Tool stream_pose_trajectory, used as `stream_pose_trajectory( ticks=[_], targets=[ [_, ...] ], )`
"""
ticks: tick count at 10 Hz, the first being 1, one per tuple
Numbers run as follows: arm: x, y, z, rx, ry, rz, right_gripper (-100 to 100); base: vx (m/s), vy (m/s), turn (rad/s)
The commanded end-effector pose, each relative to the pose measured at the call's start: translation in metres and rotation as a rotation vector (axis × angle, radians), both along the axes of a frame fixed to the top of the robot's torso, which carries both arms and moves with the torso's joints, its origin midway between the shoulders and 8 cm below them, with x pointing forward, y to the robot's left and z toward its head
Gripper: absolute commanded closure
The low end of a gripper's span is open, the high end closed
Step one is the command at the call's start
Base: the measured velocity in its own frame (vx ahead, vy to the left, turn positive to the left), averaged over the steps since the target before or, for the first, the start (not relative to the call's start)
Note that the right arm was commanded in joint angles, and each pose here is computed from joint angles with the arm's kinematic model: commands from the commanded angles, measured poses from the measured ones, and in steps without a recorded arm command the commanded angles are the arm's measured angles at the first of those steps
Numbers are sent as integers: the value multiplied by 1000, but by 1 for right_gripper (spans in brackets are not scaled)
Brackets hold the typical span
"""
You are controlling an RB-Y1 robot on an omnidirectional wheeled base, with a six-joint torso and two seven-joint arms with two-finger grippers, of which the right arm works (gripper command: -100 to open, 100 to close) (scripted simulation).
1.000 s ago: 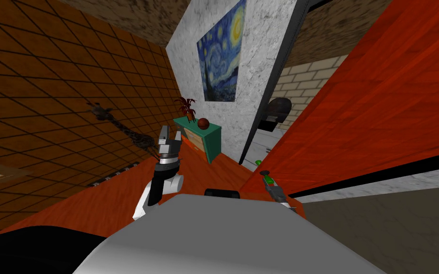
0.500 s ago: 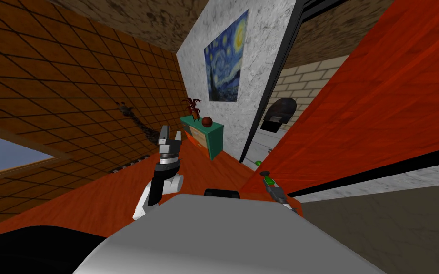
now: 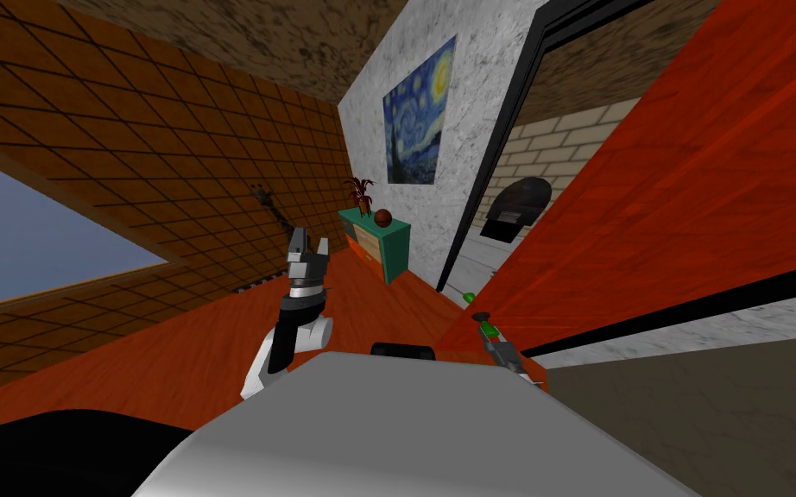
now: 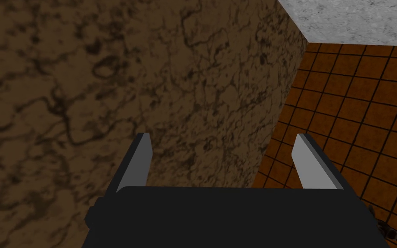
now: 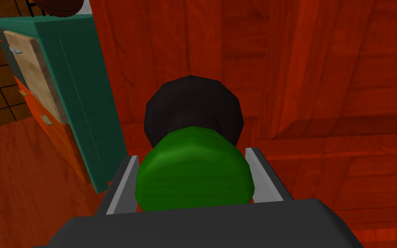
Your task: Pull the door open
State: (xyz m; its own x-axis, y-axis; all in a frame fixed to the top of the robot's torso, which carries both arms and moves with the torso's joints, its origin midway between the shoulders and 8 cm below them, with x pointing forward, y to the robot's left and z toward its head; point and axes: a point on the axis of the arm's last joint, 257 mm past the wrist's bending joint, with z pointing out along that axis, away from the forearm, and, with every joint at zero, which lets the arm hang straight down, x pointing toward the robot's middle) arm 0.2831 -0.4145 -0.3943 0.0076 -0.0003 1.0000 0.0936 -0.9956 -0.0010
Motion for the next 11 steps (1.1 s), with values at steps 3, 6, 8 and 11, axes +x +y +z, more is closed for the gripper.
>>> stream_pose_trajectory(
  ticks=[3, 6, 8, 11],
  targets=[
    [-2, 0, 0, 2, -1, 9, 100, -161, -54, 102],
    [-23, 1, -1, 0, -2, 34, 100, -146, -48, 115],
    [-33, 2, -1, -1, -3, 46, 100, -99, -38, 73],
    [-48, 3, 0, -1, -5, 65, 100, -98, -47, 85]
  ],
)
